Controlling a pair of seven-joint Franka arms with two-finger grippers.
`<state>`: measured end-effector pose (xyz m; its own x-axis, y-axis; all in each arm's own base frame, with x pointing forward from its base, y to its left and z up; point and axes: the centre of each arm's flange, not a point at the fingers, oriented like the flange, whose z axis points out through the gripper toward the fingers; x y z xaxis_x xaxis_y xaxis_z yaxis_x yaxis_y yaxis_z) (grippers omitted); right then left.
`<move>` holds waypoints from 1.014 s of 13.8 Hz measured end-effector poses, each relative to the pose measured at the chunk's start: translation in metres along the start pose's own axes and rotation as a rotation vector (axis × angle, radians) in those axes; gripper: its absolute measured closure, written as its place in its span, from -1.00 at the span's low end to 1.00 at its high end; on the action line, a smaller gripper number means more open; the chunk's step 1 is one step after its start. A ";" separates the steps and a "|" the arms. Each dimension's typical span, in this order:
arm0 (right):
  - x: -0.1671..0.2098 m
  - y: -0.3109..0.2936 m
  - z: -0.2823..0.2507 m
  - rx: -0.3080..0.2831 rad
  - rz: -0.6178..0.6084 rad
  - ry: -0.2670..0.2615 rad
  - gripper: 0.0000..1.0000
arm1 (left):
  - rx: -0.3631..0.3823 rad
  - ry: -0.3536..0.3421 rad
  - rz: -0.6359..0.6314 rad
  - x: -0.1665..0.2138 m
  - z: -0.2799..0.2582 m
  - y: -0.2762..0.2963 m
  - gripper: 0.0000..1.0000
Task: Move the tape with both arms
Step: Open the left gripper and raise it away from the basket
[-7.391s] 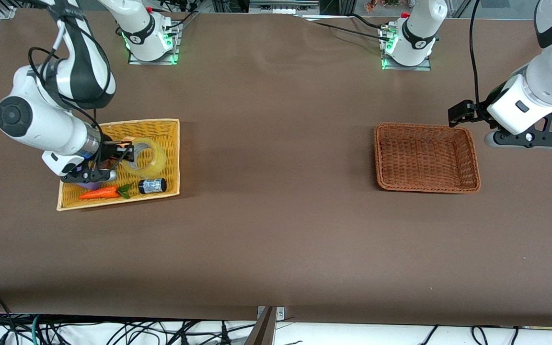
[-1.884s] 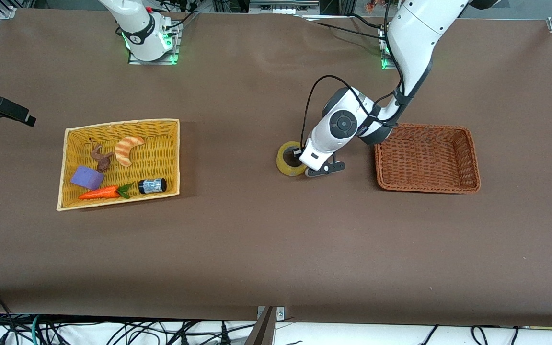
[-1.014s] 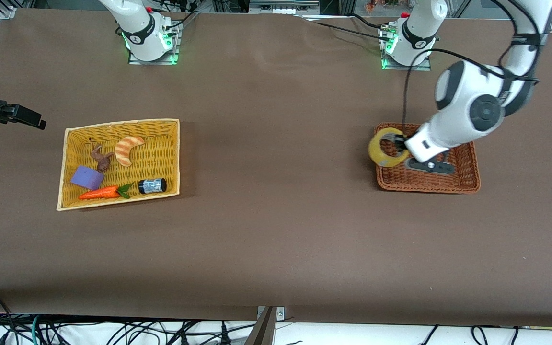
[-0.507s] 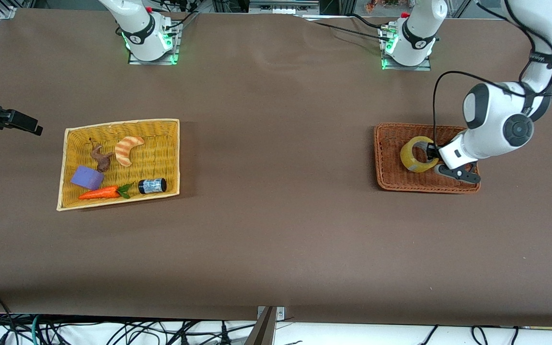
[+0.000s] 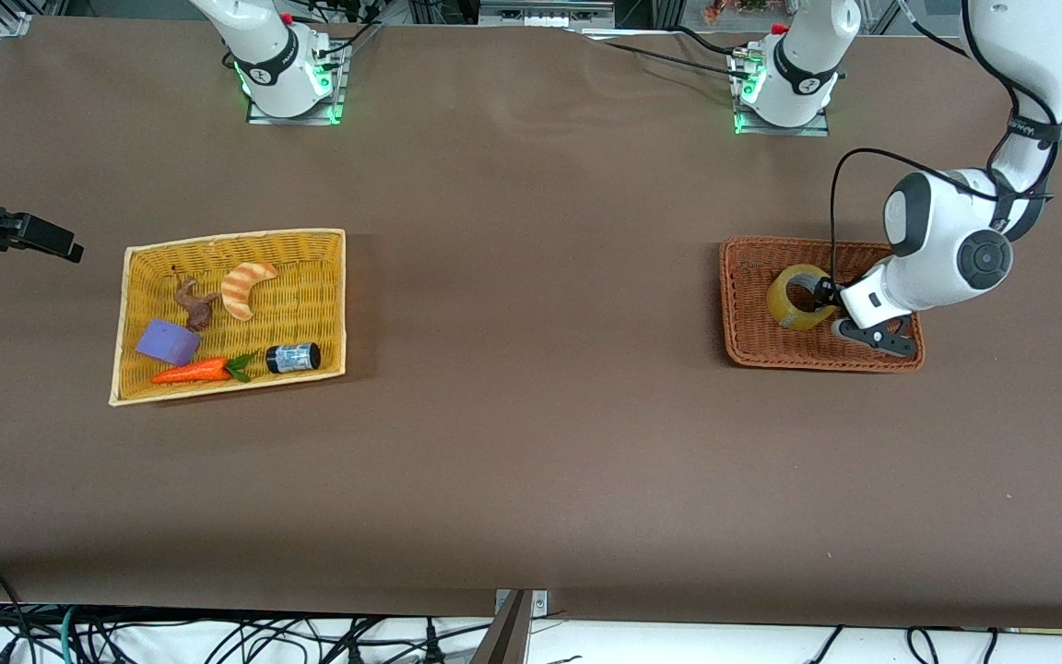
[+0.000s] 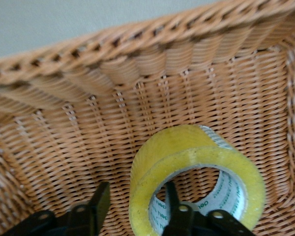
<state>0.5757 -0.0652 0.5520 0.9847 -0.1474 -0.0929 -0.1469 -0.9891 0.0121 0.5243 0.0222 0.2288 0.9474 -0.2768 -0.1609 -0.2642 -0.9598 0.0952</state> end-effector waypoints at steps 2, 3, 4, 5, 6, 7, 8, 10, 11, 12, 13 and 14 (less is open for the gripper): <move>0.000 0.000 0.000 0.000 0.000 0.000 -1.00 | 0.005 0.008 0.010 -0.003 -0.029 0.007 -0.63; 0.000 0.000 0.000 0.000 0.000 0.000 -1.00 | 0.008 0.013 0.015 -0.006 -0.046 0.011 -0.81; 0.000 0.000 0.000 0.000 0.000 -0.001 -1.00 | 0.016 0.030 0.019 -0.009 -0.063 0.014 -0.99; 0.000 0.000 0.000 0.000 0.000 -0.001 -1.00 | 0.027 0.059 0.021 -0.010 -0.080 0.016 -1.00; 0.000 0.000 0.000 0.000 0.000 -0.001 -1.00 | 0.039 0.091 0.023 -0.009 -0.099 0.017 -1.00; 0.000 0.000 0.000 0.000 0.000 -0.001 -1.00 | 0.047 0.115 0.025 -0.008 -0.120 0.018 -1.00; 0.000 0.000 0.000 0.000 -0.001 -0.001 -1.00 | 0.051 0.127 0.027 -0.006 -0.142 0.019 -1.00; 0.000 0.000 0.000 0.000 -0.001 -0.001 -1.00 | 0.053 0.138 0.034 -0.002 -0.194 0.022 -1.00; 0.000 0.000 0.000 0.000 -0.001 -0.001 -1.00 | 0.053 0.138 0.038 -0.003 -0.221 0.025 -1.00; 0.000 0.000 0.000 0.000 -0.001 -0.001 -1.00 | 0.052 0.134 0.042 -0.005 -0.247 0.029 -1.00; 0.000 -0.001 0.000 0.000 -0.001 -0.001 -1.00 | 0.050 0.130 0.042 -0.009 -0.271 0.033 -1.00; 0.000 -0.001 0.000 0.000 -0.001 -0.001 -1.00 | 0.048 0.125 0.037 -0.012 -0.292 0.038 -1.00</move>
<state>0.5759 -0.0647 0.5515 0.9848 -0.1465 -0.0937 -0.1460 -0.9892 0.0118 0.5554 0.0033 0.5213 0.9513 -0.3065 -0.0340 -0.3047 -0.9511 0.0507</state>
